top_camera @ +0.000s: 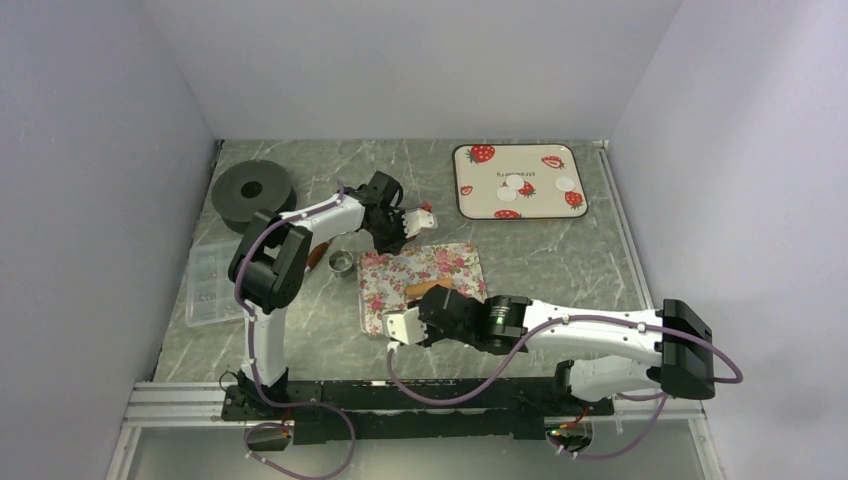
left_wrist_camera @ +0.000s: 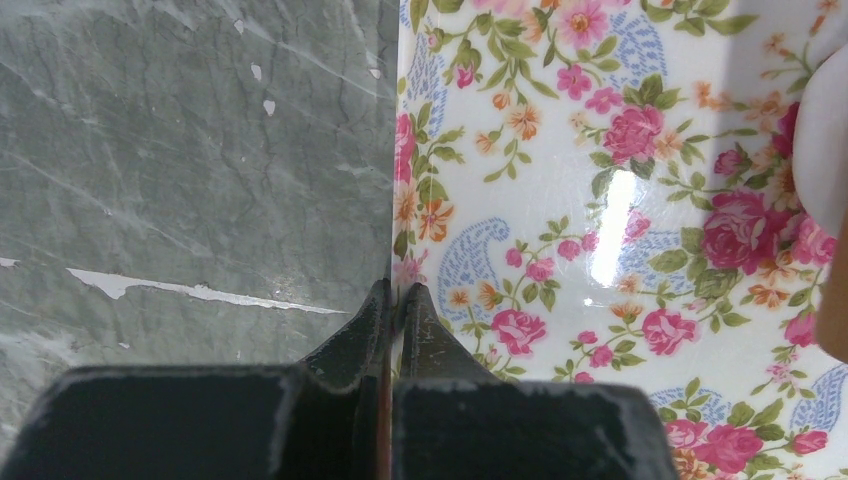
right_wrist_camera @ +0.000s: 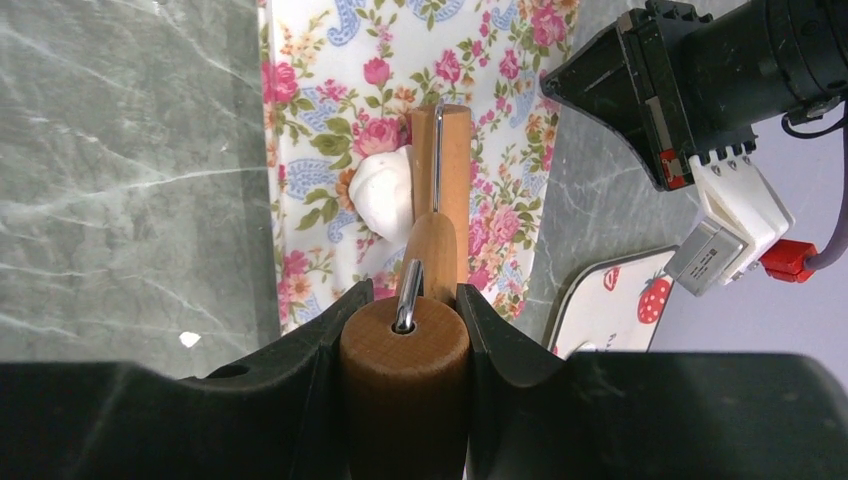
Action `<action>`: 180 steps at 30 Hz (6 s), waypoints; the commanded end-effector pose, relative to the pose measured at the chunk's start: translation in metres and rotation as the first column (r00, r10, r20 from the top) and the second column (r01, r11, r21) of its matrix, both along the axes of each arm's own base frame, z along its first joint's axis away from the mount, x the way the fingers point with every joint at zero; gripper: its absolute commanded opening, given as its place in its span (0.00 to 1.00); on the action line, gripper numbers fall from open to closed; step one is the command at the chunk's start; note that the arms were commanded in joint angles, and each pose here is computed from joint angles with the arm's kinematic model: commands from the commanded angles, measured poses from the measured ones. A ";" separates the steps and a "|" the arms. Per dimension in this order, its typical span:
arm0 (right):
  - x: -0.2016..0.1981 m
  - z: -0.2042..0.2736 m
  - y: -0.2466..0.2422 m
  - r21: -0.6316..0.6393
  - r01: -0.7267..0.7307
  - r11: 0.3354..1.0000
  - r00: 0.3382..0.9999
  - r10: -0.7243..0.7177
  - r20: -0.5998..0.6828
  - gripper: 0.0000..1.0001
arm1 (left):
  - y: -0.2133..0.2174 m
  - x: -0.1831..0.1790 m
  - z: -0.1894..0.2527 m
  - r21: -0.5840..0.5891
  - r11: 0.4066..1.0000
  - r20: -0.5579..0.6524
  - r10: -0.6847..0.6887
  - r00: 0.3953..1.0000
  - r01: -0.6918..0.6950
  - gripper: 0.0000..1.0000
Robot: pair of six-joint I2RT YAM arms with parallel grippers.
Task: Roll out the dumpling wrappers from the dough
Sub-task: Flatten out the dough on the work surface.
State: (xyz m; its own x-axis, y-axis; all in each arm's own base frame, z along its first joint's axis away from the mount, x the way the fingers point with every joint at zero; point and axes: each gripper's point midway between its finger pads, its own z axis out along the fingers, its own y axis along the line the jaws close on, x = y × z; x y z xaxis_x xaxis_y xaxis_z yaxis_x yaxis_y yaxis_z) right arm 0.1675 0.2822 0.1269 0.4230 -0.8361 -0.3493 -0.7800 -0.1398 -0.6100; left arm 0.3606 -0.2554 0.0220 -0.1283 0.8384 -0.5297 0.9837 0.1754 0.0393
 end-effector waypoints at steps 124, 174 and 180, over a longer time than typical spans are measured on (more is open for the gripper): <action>-0.074 -0.074 -0.071 -0.317 -0.174 0.932 0.975 0.117 -0.190 0.00 | 0.030 -0.032 -0.059 0.199 0.979 -0.152 0.065 0.986 -0.034 0.00; -0.049 -0.093 -0.060 -0.290 -0.134 0.948 0.976 0.076 -0.203 0.00 | 0.032 -0.033 -0.063 0.209 0.977 -0.158 0.066 0.985 -0.032 0.00; -0.006 -0.033 -0.025 -0.129 0.000 0.992 0.996 -0.011 -0.087 0.00 | 0.030 -0.035 -0.064 0.207 0.978 -0.167 0.065 0.984 -0.029 0.00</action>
State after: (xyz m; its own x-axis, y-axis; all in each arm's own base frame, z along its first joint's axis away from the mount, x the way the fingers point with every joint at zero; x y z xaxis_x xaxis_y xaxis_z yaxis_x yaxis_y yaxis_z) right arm 0.1725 0.2757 0.1039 0.4746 -0.8363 -0.2746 -0.7375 -0.2075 -0.6427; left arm 0.3614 -0.2550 0.0198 -0.1644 0.8518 -0.4974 0.9788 0.2033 0.0247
